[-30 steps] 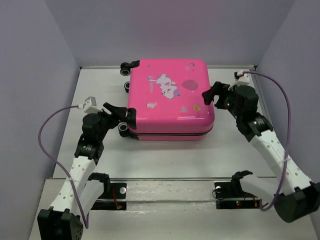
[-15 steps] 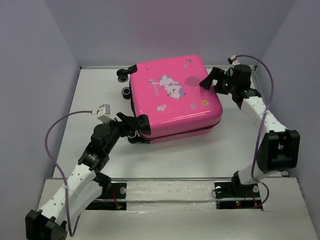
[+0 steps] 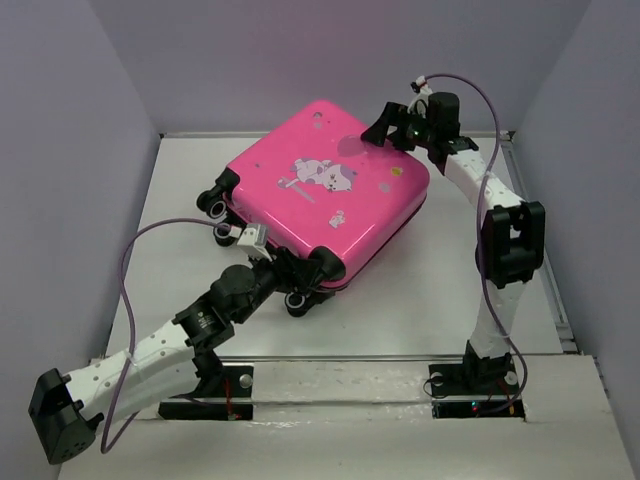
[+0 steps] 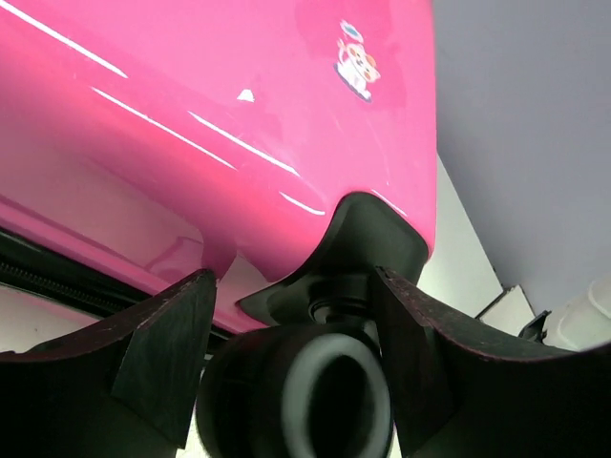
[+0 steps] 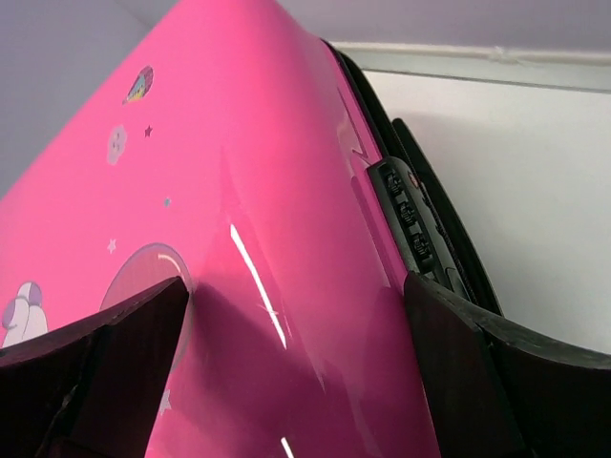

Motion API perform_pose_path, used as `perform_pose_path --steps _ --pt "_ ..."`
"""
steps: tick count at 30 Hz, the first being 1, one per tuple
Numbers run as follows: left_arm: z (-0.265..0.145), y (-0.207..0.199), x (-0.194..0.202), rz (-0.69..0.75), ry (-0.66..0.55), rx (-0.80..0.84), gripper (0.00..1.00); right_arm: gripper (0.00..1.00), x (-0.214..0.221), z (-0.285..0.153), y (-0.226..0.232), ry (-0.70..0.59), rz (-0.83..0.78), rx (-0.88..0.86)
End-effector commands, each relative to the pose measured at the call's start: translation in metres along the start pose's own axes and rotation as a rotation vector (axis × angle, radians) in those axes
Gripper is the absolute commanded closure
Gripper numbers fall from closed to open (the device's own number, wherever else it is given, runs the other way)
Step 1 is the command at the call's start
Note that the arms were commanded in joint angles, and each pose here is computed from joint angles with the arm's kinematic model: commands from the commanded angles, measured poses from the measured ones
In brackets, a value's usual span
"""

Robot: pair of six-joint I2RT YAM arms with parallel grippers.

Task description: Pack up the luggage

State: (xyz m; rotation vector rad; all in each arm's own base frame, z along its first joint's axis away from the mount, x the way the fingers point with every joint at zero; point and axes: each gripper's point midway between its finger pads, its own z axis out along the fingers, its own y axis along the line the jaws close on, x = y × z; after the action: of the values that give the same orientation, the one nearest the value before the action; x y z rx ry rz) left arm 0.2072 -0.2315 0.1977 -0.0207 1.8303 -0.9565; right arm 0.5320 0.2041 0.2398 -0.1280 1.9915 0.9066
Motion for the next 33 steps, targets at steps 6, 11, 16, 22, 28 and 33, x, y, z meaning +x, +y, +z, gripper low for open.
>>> perform_pose_path --steps 6,11,16,22,28,33 --pt "0.011 -0.032 -0.007 0.07 0.001 0.067 0.94 0.0 0.021 0.008 0.153 0.204 0.045 -0.388" --pt "0.014 -0.038 -0.008 0.065 0.001 0.087 0.94 0.0 -0.023 -0.031 0.18 0.064 -0.086 -0.372" --pt "0.015 -0.04 -0.008 0.041 -0.001 0.091 0.94 0.0 -0.032 -0.109 0.199 -0.098 -0.223 -0.33" --pt "0.009 -0.046 -0.016 0.047 -0.006 0.107 0.77 0.05 0.049 -0.169 0.167 -0.109 -0.191 -0.223" --pt "-0.015 -0.044 -0.021 0.028 0.02 0.099 0.08 0.93 0.17 -0.204 0.12 -0.069 -0.069 -0.2" --pt "-0.022 -0.065 0.005 0.045 0.189 0.199 0.01 0.84 0.217 -0.193 0.105 -0.013 -0.003 -0.23"
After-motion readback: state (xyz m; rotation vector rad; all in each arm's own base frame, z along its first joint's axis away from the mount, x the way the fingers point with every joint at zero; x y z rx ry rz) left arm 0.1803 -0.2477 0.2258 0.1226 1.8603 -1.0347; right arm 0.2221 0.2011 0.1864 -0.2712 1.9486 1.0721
